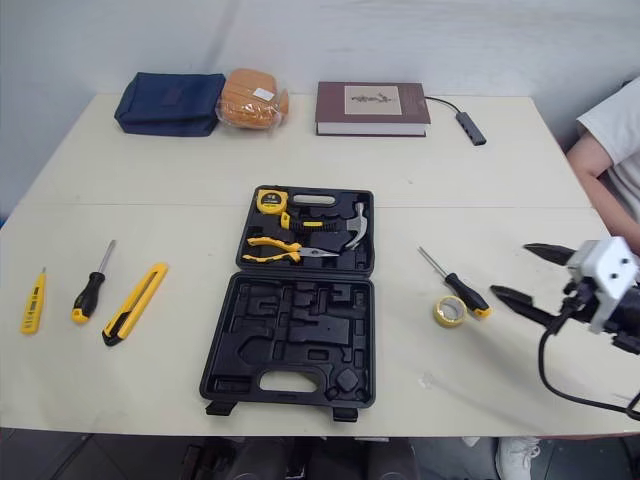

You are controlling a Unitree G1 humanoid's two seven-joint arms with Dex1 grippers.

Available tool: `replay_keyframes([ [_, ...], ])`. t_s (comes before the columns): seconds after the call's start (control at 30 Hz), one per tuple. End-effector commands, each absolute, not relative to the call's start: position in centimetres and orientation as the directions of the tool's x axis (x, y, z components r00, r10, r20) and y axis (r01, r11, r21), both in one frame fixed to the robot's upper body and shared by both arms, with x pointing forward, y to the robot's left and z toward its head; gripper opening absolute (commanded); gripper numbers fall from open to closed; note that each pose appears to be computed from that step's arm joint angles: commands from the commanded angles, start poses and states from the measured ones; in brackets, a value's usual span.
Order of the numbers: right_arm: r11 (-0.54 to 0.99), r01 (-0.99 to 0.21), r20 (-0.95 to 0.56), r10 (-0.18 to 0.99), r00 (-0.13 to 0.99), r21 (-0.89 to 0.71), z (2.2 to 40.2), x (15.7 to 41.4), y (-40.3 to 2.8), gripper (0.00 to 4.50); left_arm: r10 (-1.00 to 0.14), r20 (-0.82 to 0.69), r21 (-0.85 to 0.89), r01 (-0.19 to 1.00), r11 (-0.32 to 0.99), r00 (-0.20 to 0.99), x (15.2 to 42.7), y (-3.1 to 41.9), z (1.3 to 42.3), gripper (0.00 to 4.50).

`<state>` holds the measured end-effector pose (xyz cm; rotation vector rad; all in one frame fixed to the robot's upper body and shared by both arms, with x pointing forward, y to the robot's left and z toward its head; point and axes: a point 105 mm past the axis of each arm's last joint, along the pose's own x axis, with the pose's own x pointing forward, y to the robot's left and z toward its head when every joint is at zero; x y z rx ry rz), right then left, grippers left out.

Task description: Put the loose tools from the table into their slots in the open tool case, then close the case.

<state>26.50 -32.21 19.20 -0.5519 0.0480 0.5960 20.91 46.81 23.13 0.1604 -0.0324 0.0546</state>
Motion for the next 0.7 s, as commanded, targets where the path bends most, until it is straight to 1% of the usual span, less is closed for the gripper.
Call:
replay_keyframes([
  [0.03,0.703,-0.403,-0.128,0.411,0.902,-0.586,21.4,25.8,-35.5,4.49,0.226,0.060,0.155,-0.233,0.960,0.972,17.9,50.6,23.1,4.44],
  [0.1,0.717,-0.358,-0.167,0.325,0.931,-0.599,20.2,24.6,-38.3,4.49,0.332,0.054,0.156,-0.336,0.929,0.942,16.1,52.7,23.0,4.44],
  [0.13,0.722,-0.337,-0.173,0.294,0.940,-0.604,19.8,24.2,-39.3,4.49,0.363,0.056,0.151,-0.367,0.918,0.930,15.7,53.3,23.0,4.44],
  [0.2,0.744,-0.237,-0.159,0.176,0.971,-0.625,19.5,23.1,-42.4,4.49,0.441,-0.028,0.151,-0.432,0.889,0.897,14.8,54.6,21.6,4.44],
  [0.23,0.748,-0.204,-0.146,0.143,0.979,-0.631,19.5,22.8,-43.2,4.49,0.461,-0.066,0.155,-0.447,0.881,0.885,14.5,55.0,21.0,4.44],
  [0.3,0.772,-0.126,-0.145,0.044,0.988,-0.623,19.0,21.6,-45.7,4.49,0.533,-0.149,0.211,-0.500,0.840,0.833,13.4,56.0,19.6,4.44],
  [0.37,0.770,-0.109,-0.193,-0.019,0.981,-0.629,17.8,20.3,-47.2,4.49,0.603,-0.171,0.238,-0.561,0.793,0.779,12.3,56.9,18.8,4.44],
  [0.43,0.772,-0.107,-0.198,-0.025,0.980,-0.626,17.5,19.8,-47.6,4.49,0.629,-0.172,0.238,-0.588,0.773,0.758,11.9,57.2,18.5,4.44],
  [0.47,0.777,-0.102,-0.190,-0.023,0.981,-0.621,17.6,19.8,-47.6,4.49,0.626,-0.181,0.244,-0.582,0.776,0.759,11.8,57.2,18.4,4.44],
  [0.53,0.802,-0.104,-0.169,0.004,0.986,-0.589,17.7,20.1,-47.3,4.49,0.604,-0.190,0.244,-0.559,0.793,0.774,12.0,57.0,18.0,4.44],
  [0.63,0.818,-0.149,-0.150,0.077,0.986,-0.556,17.3,21.1,-45.9,4.49,0.593,-0.193,0.234,-0.551,0.801,0.782,12.2,56.8,17.6,4.44],
  [0.7,0.818,-0.166,-0.138,0.107,0.985,-0.550,17.0,21.7,-45.2,4.49,0.555,-0.194,0.228,-0.514,0.827,0.809,12.7,56.3,17.4,4.44],
])
